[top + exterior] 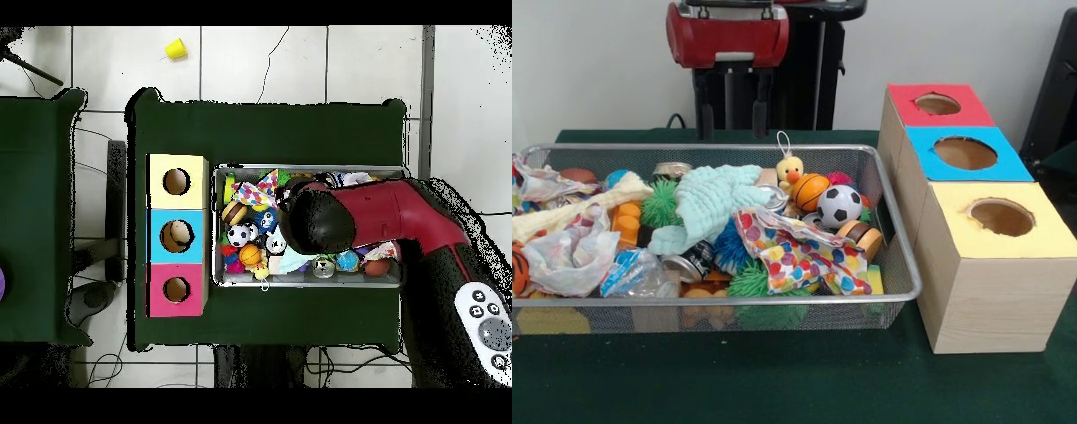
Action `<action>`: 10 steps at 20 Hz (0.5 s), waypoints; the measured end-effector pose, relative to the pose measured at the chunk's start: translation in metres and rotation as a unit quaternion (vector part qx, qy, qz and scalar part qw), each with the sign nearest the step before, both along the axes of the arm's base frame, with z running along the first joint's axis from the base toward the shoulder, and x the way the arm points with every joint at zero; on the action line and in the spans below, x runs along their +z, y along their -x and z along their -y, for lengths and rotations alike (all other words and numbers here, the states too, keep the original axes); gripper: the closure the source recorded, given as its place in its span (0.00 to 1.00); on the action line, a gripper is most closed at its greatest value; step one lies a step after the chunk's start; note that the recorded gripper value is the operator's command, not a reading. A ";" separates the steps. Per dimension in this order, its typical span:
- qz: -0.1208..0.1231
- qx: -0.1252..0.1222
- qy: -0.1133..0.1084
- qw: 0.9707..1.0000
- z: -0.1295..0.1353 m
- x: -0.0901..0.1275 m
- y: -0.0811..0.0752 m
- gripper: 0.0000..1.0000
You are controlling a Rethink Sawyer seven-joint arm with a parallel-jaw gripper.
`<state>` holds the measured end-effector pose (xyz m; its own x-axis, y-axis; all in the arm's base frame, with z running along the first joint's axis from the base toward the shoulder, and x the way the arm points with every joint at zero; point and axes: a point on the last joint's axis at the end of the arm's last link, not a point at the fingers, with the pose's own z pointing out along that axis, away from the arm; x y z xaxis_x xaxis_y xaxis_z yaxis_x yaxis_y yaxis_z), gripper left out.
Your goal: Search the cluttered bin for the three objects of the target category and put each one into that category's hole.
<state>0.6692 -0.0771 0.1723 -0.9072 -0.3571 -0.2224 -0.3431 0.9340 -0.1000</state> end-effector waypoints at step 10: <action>-0.007 0.009 -0.003 1.000 -0.020 -0.007 0.001 0.00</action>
